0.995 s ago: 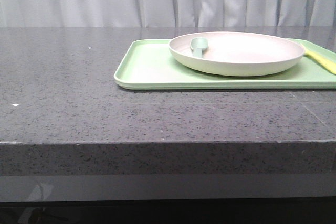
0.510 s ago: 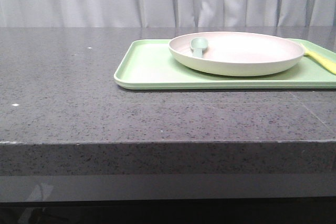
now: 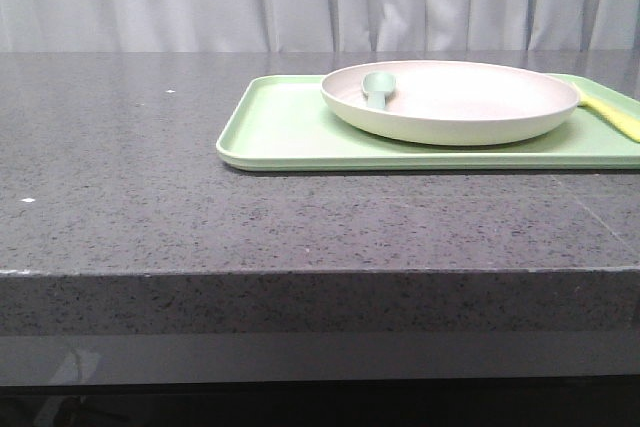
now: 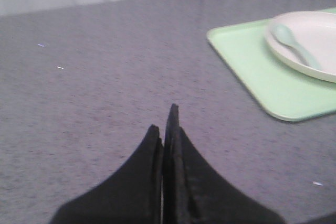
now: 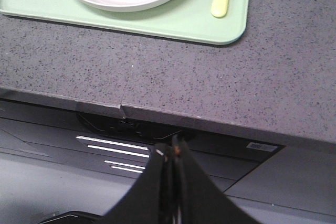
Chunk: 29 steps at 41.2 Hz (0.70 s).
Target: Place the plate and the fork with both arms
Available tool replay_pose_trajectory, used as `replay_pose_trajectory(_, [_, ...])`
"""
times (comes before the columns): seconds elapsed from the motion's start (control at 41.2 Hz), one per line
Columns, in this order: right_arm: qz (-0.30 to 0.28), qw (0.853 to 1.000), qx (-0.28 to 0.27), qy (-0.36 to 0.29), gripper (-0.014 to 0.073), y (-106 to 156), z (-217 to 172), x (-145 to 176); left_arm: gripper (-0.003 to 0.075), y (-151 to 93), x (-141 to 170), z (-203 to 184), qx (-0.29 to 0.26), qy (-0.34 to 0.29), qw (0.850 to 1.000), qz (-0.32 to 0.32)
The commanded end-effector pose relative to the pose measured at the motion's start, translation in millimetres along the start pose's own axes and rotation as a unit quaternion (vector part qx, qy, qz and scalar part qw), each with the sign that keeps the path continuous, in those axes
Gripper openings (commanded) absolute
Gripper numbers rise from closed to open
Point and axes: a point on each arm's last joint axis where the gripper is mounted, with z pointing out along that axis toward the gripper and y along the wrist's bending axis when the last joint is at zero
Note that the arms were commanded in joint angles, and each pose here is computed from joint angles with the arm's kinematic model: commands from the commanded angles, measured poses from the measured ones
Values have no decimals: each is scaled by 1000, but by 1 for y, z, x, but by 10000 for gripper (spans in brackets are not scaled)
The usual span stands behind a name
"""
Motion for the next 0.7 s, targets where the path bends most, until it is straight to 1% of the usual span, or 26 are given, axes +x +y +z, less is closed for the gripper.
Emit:
replay_pose_trajectory(0.0, [-4, 999, 0, -39, -67, 0, -3, -10, -20, 6, 14, -7, -58, -93, 994, 19])
replay_pose_trajectory(0.024, [-4, 999, 0, -39, -67, 0, -3, -10, -20, 6, 21, -9, -69, -114, 991, 22])
replay_pose_trajectory(0.049, [-4, 999, 0, -39, -67, 0, -3, -10, -20, 6, 32, -7, -79, -117, 990, 23])
replay_pose_trajectory(0.097, [-4, 999, 0, -39, -67, 0, -3, -10, -20, 5, 49, -6, -93, -146, 985, 23])
replay_pose_trajectory(0.146, [-4, 999, 0, -39, -67, 0, -3, -10, -20, 4, 66, -3, -99, -164, 981, 16])
replay_pose_trajectory(0.218, [-4, 999, 0, -39, -67, 0, -3, -10, -20, 2, 86, 0, -104, -202, 974, -16])
replay_pose_trajectory(0.315, [-4, 999, 0, -39, -67, 0, -3, -10, -20, 1, 110, 8, -102, -219, 968, -69])
replay_pose_trajectory(0.388, [-4, 999, 0, -39, -67, 0, -3, -10, -20, 1, 119, 10, -102, -219, 968, -73])
replay_pose_trajectory(0.413, [-4, 999, 0, -39, -67, 0, -3, -10, -20, 0, 120, 10, -100, -209, 970, -73])
replay_pose_trajectory(0.679, [-4, 999, 0, -39, -67, 0, -3, -10, -20, -1, 120, 11, -84, -207, 972, -70])
